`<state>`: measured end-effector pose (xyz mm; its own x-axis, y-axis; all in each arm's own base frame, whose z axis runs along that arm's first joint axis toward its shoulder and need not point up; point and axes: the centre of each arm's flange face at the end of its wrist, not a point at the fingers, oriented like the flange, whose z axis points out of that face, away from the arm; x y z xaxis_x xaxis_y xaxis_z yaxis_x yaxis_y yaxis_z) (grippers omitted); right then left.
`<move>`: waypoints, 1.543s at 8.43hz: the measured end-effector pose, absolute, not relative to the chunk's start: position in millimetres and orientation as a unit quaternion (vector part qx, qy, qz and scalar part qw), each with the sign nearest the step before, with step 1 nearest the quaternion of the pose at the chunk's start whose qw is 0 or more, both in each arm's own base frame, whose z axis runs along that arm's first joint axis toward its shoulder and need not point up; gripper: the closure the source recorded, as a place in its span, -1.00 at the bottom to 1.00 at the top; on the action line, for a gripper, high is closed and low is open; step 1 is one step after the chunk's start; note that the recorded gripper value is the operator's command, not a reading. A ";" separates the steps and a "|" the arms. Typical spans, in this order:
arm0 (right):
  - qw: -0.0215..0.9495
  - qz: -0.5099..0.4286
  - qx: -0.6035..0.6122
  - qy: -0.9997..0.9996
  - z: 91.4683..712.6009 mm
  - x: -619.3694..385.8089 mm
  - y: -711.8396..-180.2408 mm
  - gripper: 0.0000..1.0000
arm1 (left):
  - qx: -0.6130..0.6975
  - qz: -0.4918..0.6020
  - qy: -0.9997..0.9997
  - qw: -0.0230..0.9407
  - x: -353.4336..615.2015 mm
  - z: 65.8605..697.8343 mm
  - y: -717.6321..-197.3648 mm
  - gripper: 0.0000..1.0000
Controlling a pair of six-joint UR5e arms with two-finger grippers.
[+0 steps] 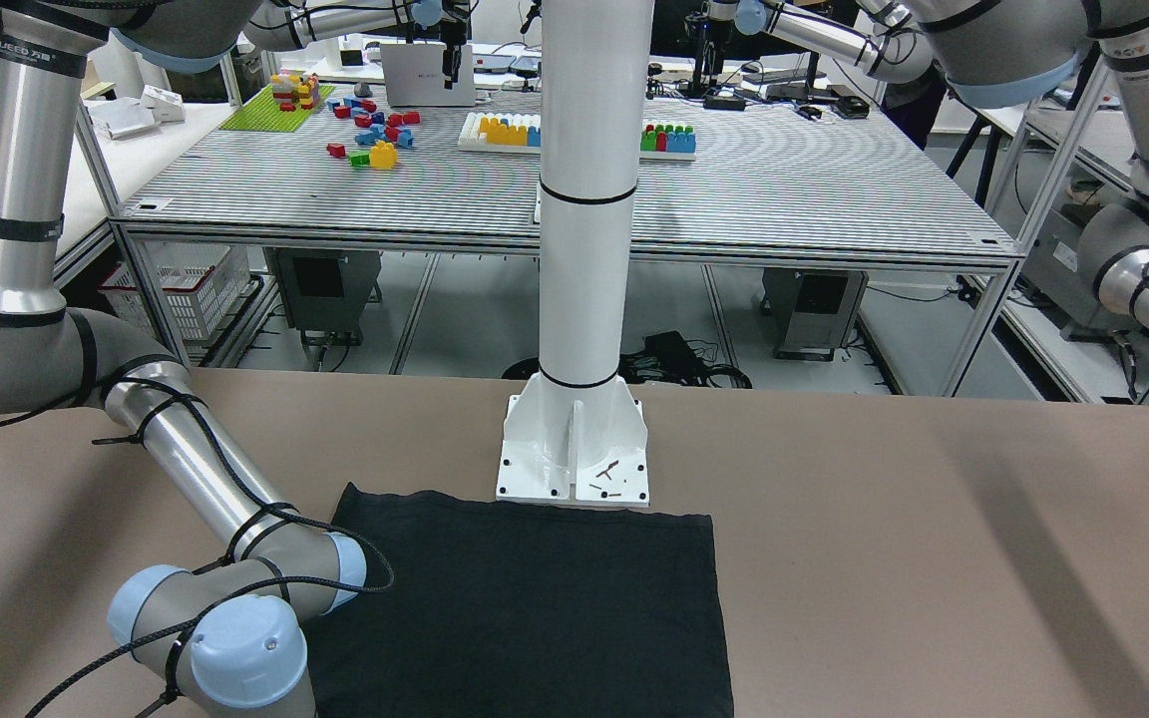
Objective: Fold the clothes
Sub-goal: 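Fold the sleeve under the right gripper inward onto the shirt body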
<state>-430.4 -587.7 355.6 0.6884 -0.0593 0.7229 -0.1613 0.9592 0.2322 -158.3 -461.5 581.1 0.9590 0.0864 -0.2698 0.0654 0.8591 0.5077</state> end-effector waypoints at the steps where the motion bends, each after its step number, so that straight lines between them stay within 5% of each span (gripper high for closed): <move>1: 0.907 0.024 0.140 -0.396 361.3 -425.0 -574.1 -0.90 | 0.266 0.005 0.142 0.953 -158.6 580.7 -461.6 -1.00; 13: 0.906 0.023 0.103 -0.411 389.7 -438.1 -486.7 -0.90 | 0.275 0.006 0.139 0.951 -159.1 578.3 -462.1 -1.00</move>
